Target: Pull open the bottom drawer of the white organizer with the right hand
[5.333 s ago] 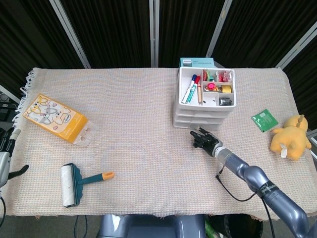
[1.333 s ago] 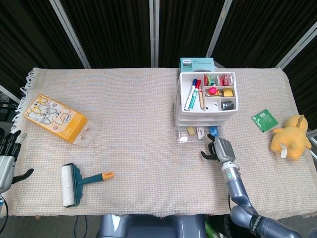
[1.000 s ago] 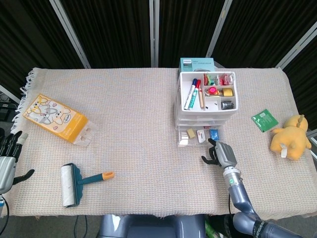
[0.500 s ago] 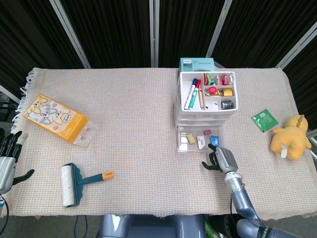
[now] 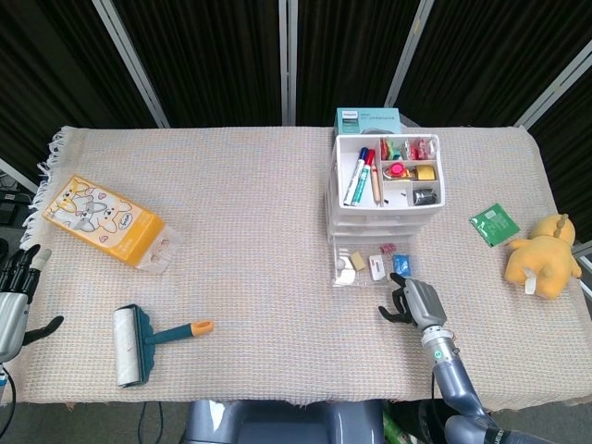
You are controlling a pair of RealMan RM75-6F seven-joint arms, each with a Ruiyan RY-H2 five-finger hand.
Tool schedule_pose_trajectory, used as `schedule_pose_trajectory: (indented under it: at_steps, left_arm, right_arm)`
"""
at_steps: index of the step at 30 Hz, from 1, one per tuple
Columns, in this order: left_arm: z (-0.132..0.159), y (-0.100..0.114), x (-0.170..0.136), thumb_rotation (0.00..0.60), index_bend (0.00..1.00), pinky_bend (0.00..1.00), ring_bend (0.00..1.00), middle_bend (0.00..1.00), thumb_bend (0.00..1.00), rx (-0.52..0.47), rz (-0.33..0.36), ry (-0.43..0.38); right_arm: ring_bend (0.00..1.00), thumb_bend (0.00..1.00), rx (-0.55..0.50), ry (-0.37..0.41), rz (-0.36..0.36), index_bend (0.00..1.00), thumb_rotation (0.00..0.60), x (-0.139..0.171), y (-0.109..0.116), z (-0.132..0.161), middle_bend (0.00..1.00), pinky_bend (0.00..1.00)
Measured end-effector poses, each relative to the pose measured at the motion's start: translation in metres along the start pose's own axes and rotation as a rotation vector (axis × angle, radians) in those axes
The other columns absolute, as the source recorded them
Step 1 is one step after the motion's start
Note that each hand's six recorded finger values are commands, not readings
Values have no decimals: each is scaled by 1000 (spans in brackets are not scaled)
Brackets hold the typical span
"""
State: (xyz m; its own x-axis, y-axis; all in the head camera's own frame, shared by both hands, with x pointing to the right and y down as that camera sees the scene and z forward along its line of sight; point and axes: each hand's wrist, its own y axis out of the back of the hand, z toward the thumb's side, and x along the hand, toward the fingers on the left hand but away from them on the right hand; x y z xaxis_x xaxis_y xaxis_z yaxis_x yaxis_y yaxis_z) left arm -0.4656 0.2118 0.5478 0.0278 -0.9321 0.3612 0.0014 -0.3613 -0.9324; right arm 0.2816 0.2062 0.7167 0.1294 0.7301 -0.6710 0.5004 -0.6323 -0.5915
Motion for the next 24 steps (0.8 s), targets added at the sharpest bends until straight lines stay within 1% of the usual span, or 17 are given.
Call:
schedule_pose_trajectory:
  at_steps: [2,6,12,16,18,21,24]
  left_arm:
    - [0,0,0,600,0,0,0,0,124,0,1,1]
    - [-1,0,0,600,0,0,0,0,125,0,0,3]
    - [-1,1,0,600,0,0,0,0,125,0,2,4]
    - [-1,1,-1,600,0,0,0,0,125,0,4,6]
    - [-2,2,-1,600,0,0,0,0,125,0,6,7]
    - [-2,2,-1,600,0,0,0,0,124,0,7,7]
    - [-2,2,-1,600,0,0,0,0,125,0,8,7]
  right_arm:
    - [863,217,-1,5,1,395,600,2,0,1,870,743]
    - [863,216,-8,18,4,278,600,5,0,3,869,742]
    - [863,196,-2,41,10,183,600,11,0,7,869,743]
    - [864,153,8,53,5,175,600,14,2,10,870,743]
    - [883,128,17,62,-5,182,600,16,5,13,890,743]
    - [931,95,41,78,-27,229,600,18,10,17,944,744]
    - [954,71,78,99,-60,265,600,19,18,23,970,744]
